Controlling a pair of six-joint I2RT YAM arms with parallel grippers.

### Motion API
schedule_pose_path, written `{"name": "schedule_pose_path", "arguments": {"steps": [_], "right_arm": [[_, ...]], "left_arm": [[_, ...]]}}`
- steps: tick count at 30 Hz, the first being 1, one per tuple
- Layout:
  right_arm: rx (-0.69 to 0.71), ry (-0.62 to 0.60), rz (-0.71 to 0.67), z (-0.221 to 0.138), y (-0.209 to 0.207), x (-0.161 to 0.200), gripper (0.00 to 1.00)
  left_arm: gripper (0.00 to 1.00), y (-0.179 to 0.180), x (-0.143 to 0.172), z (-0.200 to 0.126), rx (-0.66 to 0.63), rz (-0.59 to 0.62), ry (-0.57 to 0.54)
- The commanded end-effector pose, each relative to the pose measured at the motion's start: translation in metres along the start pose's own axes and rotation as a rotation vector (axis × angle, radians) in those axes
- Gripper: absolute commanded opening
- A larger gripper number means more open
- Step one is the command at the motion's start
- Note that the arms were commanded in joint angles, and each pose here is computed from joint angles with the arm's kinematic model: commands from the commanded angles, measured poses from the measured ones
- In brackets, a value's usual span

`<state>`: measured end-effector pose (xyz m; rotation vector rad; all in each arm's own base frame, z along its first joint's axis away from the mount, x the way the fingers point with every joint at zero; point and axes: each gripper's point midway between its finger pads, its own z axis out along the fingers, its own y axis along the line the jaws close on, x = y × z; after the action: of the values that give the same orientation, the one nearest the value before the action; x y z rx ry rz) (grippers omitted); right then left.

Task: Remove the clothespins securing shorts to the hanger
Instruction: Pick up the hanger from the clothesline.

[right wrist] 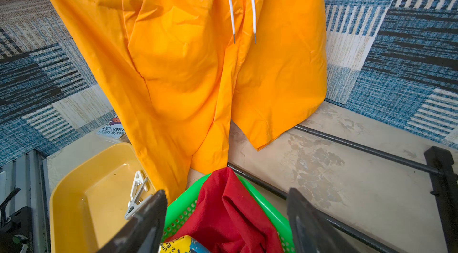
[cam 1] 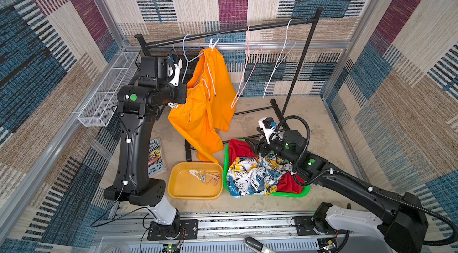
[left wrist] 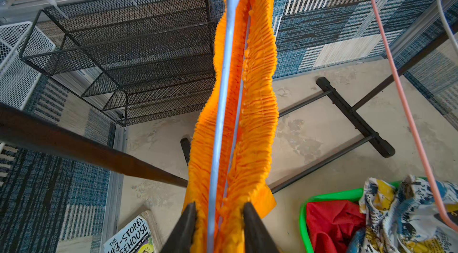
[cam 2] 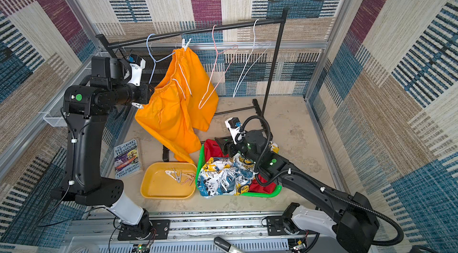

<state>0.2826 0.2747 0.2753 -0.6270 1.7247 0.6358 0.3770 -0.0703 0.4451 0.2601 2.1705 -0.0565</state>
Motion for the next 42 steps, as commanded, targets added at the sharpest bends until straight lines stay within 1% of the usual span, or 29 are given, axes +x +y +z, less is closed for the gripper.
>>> {"name": "schedule_pose_path", "arguments": {"steps": [1, 8, 11, 16, 23, 32, 39, 42], "right_arm": [[0.018, -0.031, -0.007, 0.0, -0.002, -0.009, 0.77], [0.031, -0.03, -0.007, 0.001, -0.005, -0.009, 0.77], [0.037, -0.029, -0.006, 0.0, -0.006, -0.008, 0.77], [0.043, -0.031, -0.004, 0.0, -0.007, -0.009, 0.77], [0.042, -0.034, -0.001, 0.0, -0.007, -0.01, 0.77], [0.037, -0.038, 0.007, 0.0, -0.006, -0.013, 0.76], [0.042, -0.04, 0.009, -0.001, -0.007, -0.014, 0.76], [0.04, -0.041, 0.01, -0.001, -0.006, -0.014, 0.76]], "left_arm": [[0.28, -0.003, 0.001, 0.0, 0.021, -0.002, 0.006], [0.11, -0.007, 0.0, 0.004, 0.043, -0.006, 0.012], [0.0, -0.008, -0.001, 0.005, 0.049, -0.012, 0.01], [0.0, -0.007, -0.008, -0.001, 0.044, -0.024, -0.018], [0.0, -0.009, -0.022, -0.024, 0.058, -0.028, -0.091], [0.0, -0.012, -0.029, -0.049, 0.077, -0.032, -0.154], [0.0, -0.022, -0.026, -0.058, 0.122, -0.024, -0.165], [0.0, -0.024, -0.027, -0.064, 0.132, -0.02, -0.187]]}}
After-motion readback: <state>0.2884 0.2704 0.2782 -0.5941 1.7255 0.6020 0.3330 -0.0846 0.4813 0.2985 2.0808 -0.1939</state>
